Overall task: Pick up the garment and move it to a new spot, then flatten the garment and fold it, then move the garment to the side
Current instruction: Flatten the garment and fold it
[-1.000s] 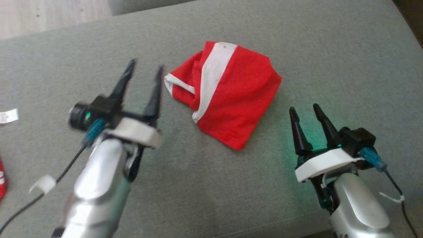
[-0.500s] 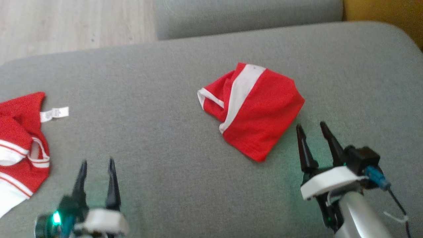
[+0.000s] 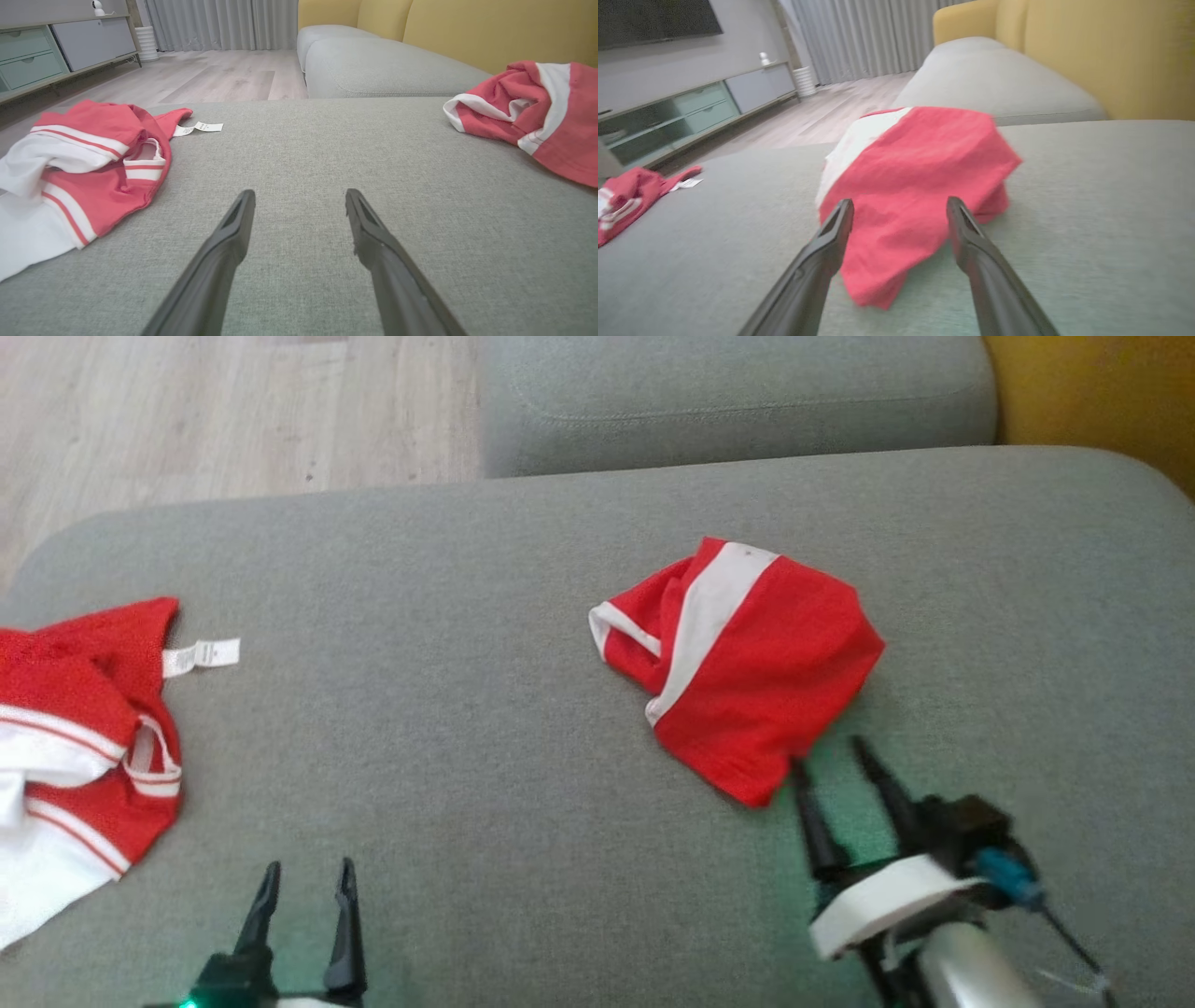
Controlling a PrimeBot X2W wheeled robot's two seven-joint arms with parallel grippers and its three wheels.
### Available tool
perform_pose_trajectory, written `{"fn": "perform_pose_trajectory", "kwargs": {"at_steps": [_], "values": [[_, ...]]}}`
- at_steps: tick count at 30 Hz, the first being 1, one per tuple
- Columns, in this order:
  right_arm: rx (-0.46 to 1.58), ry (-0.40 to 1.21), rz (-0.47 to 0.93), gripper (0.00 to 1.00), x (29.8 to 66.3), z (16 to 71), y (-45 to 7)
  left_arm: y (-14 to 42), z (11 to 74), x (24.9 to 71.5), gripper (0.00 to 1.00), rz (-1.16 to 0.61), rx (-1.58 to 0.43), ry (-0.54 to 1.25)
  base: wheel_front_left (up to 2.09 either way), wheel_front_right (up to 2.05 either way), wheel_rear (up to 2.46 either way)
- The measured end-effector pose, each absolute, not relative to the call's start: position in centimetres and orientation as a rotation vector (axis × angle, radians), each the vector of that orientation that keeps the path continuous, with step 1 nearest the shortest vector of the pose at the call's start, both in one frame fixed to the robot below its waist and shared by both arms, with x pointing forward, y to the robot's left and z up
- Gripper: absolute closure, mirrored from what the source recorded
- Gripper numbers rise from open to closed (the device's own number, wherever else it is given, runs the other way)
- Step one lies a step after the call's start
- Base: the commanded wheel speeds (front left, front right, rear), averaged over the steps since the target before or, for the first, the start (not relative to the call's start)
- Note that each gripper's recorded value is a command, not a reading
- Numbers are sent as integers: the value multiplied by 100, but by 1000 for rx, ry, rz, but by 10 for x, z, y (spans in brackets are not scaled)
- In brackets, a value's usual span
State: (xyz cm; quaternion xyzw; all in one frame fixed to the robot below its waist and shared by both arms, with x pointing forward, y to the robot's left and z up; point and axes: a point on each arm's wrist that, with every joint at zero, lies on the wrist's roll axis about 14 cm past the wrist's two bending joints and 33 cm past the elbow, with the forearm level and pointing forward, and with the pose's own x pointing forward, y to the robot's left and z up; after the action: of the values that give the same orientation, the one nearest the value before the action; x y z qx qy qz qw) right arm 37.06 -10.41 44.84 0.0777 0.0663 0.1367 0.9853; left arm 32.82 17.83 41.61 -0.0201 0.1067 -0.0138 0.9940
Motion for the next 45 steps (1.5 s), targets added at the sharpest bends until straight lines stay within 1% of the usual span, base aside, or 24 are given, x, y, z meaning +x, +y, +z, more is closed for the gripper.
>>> {"fn": "perform_pose_trajectory", "kwargs": {"at_steps": [4, 7, 11, 14, 18, 22, 23, 24, 25, 30, 35, 40, 43, 45], "values": [[149, 157, 407, 0, 370, 445, -62, 174, 416, 329, 0, -36, -49, 215, 0, 0, 0], [141, 163, 482, 0, 382, 448, -38, 165, 414, 327, 0, -73, -53, 223, 0, 0, 0], [98, 196, 544, 0, 400, 442, -18, 159, 412, 321, 0, -94, -63, 232, 0, 0, 0], [80, 276, 559, 0, 405, 420, -11, 157, 411, 318, 0, -89, -124, 239, 0, 0, 0], [-6, 445, 542, 0, 407, 367, -22, 157, 413, 323, 0, -82, -167, 235, 0, 0, 0], [-4, 455, 560, 0, 421, 361, -11, 166, 412, 331, 0, -57, -163, 240, 0, 0, 0], [0, 453, 563, 28, 425, 361, -9, 168, 410, 331, 0, -49, -166, 245, 0, 0, 0], [4, 449, 567, 89, 428, 361, -7, 169, 409, 332, 0, -45, -165, 250, 0, 0, 0], [12, 444, 568, 100, 430, 362, -5, 170, 407, 332, 0, -42, -165, 254, 0, 0, 0], [41, 385, 563, 100, 431, 378, -6, 164, 409, 336, 0, -62, -161, 249, 0, 0, 0], [83, 231, 605, 100, 432, 426, 10, 157, 418, 337, 0, -93, -162, 219, 0, 0, 0], [117, 7, 717, 100, 438, 504, 48, 146, 426, 332, 0, -131, -146, 193, 0, 0, 0], [119, -181, 803, 100, 449, 576, 78, 144, 428, 324, 0, -132, -147, 187, 0, 0, 0], [101, -335, 878, 100, 448, 634, 102, 151, 430, 320, 0, -110, -147, 179, 0, 0, 0]]}}
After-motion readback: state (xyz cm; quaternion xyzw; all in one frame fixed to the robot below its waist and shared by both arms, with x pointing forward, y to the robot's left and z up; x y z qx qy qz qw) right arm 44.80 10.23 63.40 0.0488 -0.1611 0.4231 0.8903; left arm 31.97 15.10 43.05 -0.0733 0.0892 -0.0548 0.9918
